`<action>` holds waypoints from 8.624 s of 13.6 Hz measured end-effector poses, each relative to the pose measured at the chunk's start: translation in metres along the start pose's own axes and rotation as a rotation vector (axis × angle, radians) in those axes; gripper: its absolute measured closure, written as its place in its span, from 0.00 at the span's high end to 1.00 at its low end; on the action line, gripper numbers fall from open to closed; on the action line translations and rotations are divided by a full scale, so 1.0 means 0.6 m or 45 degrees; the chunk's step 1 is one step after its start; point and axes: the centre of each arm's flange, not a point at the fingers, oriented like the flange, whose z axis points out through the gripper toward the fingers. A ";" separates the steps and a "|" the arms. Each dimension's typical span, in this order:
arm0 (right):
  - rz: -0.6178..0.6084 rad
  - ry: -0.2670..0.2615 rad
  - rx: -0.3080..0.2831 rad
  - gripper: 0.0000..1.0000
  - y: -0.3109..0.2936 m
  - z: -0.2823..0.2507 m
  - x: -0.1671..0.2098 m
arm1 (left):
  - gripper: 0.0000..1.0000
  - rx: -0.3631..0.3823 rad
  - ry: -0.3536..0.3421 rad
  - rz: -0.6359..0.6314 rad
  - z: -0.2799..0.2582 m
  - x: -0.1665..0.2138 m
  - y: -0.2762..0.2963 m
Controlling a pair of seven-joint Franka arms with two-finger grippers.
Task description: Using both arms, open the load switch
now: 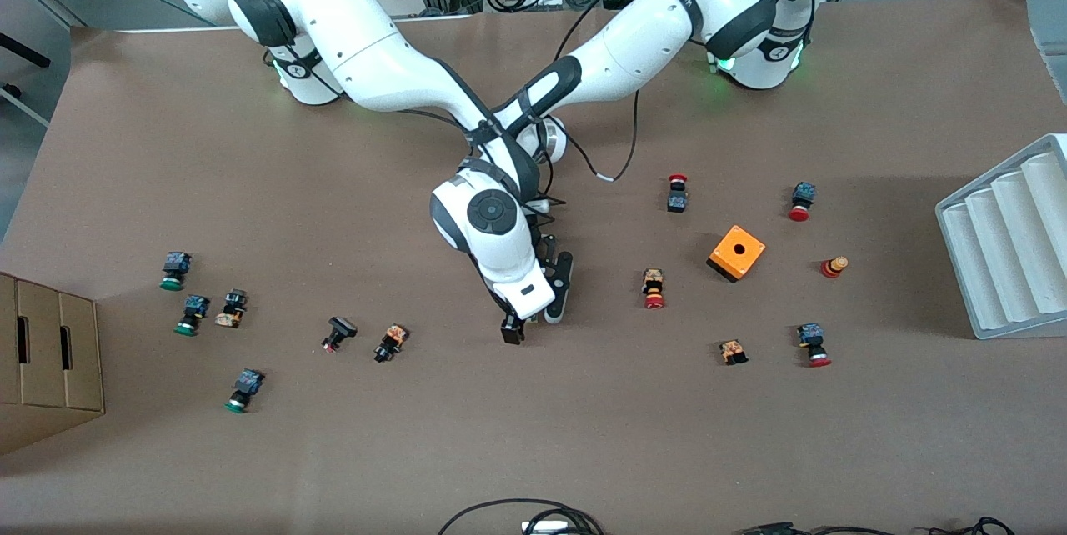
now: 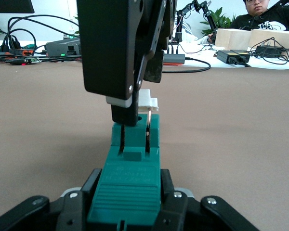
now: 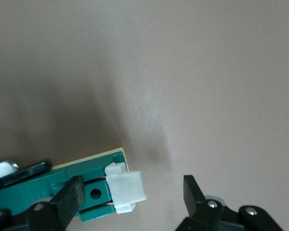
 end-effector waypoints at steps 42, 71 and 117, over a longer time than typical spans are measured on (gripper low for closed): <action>-0.016 -0.031 0.027 0.63 -0.015 -0.007 0.006 | 0.54 0.000 0.002 0.001 0.000 0.000 0.000; -0.019 -0.038 0.031 0.53 -0.019 -0.014 0.005 | 0.54 0.000 0.003 0.001 0.000 -0.001 0.000; -0.052 -0.092 0.101 0.49 -0.065 -0.067 0.003 | 0.54 0.000 0.004 0.001 0.000 -0.001 0.000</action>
